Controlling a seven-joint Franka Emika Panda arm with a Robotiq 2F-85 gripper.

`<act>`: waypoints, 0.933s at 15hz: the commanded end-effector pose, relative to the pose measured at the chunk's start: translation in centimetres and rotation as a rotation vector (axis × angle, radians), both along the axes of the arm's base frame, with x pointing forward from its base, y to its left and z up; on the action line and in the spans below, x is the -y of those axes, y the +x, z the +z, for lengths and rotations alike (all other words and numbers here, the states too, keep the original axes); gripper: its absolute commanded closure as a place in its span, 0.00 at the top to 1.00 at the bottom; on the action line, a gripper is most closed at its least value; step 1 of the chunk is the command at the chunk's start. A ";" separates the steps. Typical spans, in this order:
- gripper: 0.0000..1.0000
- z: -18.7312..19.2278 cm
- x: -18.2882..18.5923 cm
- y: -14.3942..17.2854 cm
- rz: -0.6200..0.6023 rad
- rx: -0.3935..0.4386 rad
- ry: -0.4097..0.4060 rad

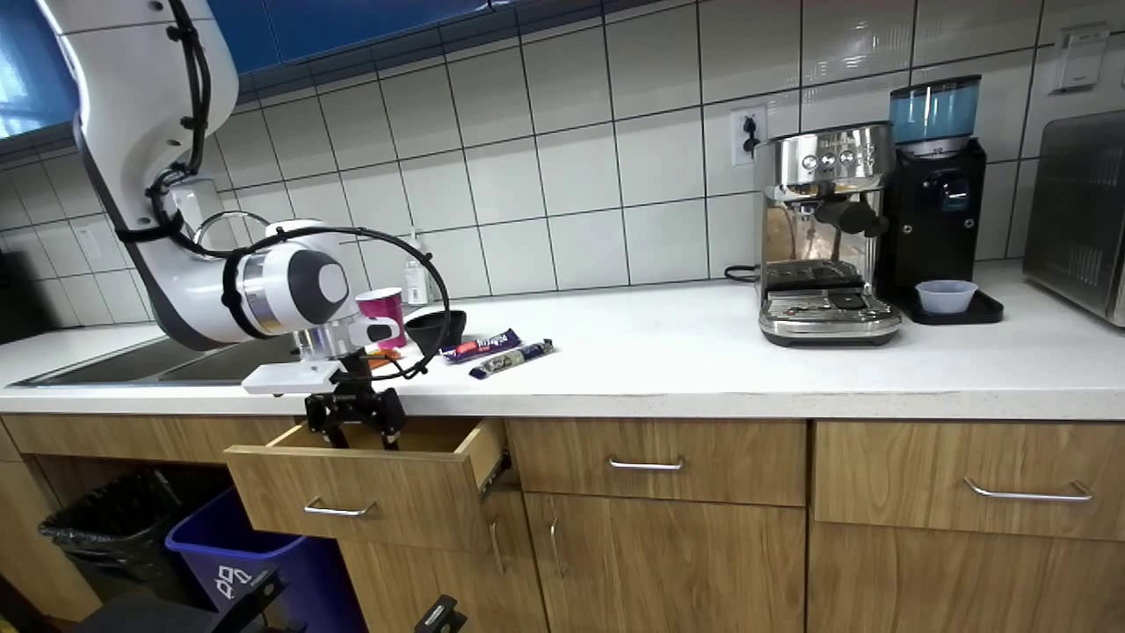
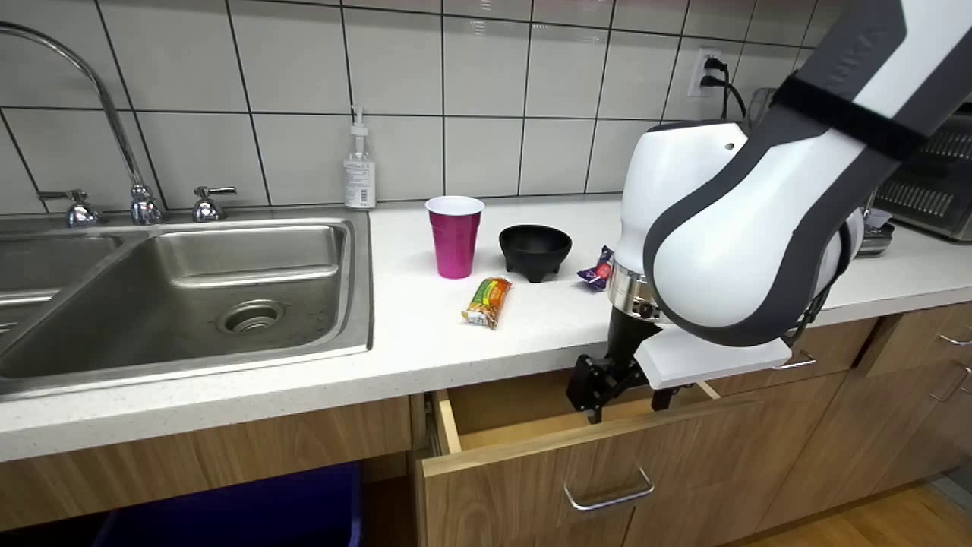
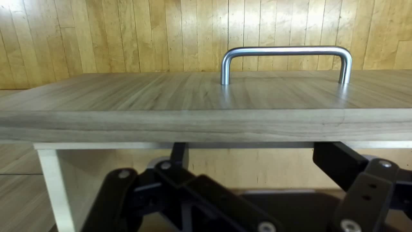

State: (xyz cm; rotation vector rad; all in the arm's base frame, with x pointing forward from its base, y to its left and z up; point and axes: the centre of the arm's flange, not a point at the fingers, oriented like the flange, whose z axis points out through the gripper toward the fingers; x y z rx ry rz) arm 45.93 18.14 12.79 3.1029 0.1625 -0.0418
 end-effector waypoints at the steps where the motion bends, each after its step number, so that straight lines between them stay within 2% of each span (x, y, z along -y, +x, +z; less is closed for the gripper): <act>1: 1.00 0.1 -0.1 -3.0 0.006 -0.079 0.004; 14: 1.00 -0.1 0.0 -6.6 0.012 -0.176 -0.013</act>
